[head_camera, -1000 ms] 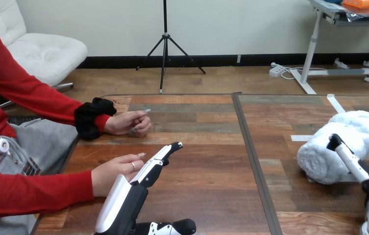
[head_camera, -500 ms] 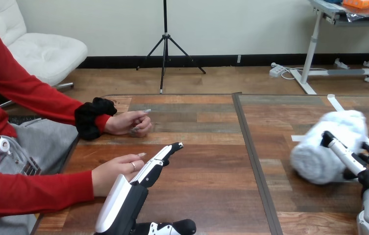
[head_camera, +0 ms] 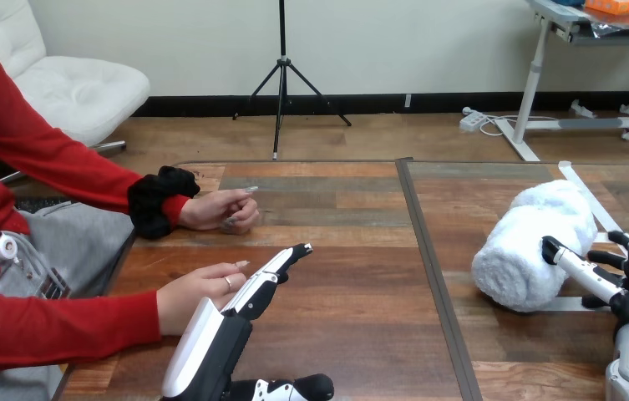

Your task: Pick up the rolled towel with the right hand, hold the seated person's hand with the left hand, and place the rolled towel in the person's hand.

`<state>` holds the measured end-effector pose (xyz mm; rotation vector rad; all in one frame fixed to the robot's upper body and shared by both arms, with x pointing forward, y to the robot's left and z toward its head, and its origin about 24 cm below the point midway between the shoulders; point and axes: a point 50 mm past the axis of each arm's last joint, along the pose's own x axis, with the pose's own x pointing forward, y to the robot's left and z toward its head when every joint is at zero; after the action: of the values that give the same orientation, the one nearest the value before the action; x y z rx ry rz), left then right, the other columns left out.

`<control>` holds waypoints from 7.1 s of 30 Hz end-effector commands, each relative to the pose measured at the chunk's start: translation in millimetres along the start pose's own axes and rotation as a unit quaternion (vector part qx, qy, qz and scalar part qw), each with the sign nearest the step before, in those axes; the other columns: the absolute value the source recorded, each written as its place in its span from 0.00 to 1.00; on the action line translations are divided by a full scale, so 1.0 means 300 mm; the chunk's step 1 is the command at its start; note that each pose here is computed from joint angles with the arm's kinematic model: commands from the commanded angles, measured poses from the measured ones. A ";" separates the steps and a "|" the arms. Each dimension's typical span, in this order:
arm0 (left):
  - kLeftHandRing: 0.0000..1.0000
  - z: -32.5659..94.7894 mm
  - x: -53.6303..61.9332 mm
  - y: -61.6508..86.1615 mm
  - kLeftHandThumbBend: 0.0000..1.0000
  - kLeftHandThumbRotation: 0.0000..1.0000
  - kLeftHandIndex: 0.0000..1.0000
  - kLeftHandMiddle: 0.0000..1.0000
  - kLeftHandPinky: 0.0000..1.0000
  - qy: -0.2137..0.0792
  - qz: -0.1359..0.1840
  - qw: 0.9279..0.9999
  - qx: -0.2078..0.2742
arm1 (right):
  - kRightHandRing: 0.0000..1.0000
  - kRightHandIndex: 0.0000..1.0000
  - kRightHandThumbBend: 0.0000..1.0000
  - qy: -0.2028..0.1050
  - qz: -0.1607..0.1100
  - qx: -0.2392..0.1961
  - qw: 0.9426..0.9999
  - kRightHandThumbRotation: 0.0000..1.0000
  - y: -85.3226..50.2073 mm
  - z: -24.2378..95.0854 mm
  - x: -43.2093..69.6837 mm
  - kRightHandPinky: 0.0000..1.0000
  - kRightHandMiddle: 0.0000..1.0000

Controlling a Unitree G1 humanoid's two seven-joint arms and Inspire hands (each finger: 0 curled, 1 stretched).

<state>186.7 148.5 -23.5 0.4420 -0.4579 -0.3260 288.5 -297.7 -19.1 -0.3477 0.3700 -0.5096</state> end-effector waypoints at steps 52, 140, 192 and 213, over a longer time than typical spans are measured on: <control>0.91 0.019 0.065 0.020 1.00 0.81 0.89 0.91 0.85 -0.038 0.016 0.999 0.000 | 0.38 0.42 0.91 -0.056 -0.008 0.082 0.995 0.00 0.057 0.054 -0.018 0.32 0.43; 0.91 0.017 0.074 0.017 1.00 0.80 0.89 0.91 0.84 -0.041 0.018 0.999 0.004 | 0.92 0.97 0.96 0.036 0.088 -0.020 0.995 0.72 0.005 0.349 0.116 0.70 0.99; 0.92 0.023 0.060 0.005 1.00 0.80 0.88 0.91 0.87 -0.037 0.032 0.999 -0.010 | 0.72 0.94 1.00 -0.031 0.117 -0.517 0.848 0.95 0.124 0.611 0.086 0.44 0.84; 0.90 0.025 0.049 0.011 1.00 0.80 0.88 0.90 0.86 -0.038 0.043 0.998 -0.010 | 0.50 0.83 1.00 -0.050 0.087 -0.476 0.874 0.35 0.176 0.580 0.071 0.33 0.65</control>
<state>185.7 144.4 -23.6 0.4074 -0.4670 -0.2879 390.7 -237.3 88.0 -1.3292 0.6458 -0.0283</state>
